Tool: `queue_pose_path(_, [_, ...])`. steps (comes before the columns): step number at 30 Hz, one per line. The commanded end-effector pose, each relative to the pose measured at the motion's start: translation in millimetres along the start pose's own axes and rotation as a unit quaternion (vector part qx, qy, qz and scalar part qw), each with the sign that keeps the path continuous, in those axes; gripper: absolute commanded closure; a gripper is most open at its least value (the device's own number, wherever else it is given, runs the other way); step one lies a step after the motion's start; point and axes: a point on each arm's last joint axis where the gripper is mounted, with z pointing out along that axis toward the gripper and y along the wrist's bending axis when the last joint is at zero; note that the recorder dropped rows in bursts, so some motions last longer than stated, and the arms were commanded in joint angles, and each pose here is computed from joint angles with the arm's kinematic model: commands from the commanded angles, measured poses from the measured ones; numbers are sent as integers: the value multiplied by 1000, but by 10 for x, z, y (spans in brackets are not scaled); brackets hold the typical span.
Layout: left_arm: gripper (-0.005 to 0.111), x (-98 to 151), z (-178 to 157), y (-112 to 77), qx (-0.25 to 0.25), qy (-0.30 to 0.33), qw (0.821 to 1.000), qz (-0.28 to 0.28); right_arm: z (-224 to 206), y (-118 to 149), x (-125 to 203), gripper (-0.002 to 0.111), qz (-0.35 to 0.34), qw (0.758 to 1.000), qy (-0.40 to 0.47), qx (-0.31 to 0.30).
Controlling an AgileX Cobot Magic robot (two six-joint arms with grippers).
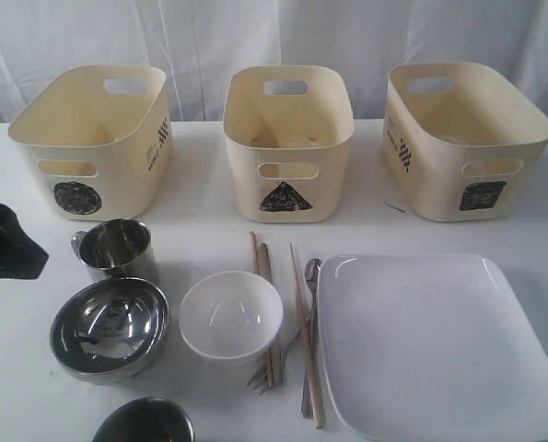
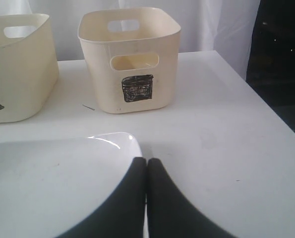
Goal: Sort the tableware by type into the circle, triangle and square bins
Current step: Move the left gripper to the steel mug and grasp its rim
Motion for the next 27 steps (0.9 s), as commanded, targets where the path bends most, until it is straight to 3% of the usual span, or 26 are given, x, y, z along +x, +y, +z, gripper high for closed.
queue_pose_path(1, [55, -67, 138, 80, -1, 13, 1000, -27, 1, 3, 4, 108, -6, 1000, -7, -3])
queue_pose_path(8, [55, -236, 450, 298, -20, -6, 998, -64, 1, 3, 4, 108, -6, 1000, -7, -3])
queue_pose_path(15, [54, -416, 826, 385, -15, -51, 990, -130, 1, 3, 4, 108, -6, 1000, -7, -3])
queue_pose_path(20, [44, -423, 1088, 441, -20, -35, 982, -187, 1, 3, 4, 108, -6, 1000, -7, -3])
queue_pose_path(27, [44, -422, 1270, 480, -25, -28, 981, -192, 1, 3, 4, 108, -6, 1000, -7, -3])
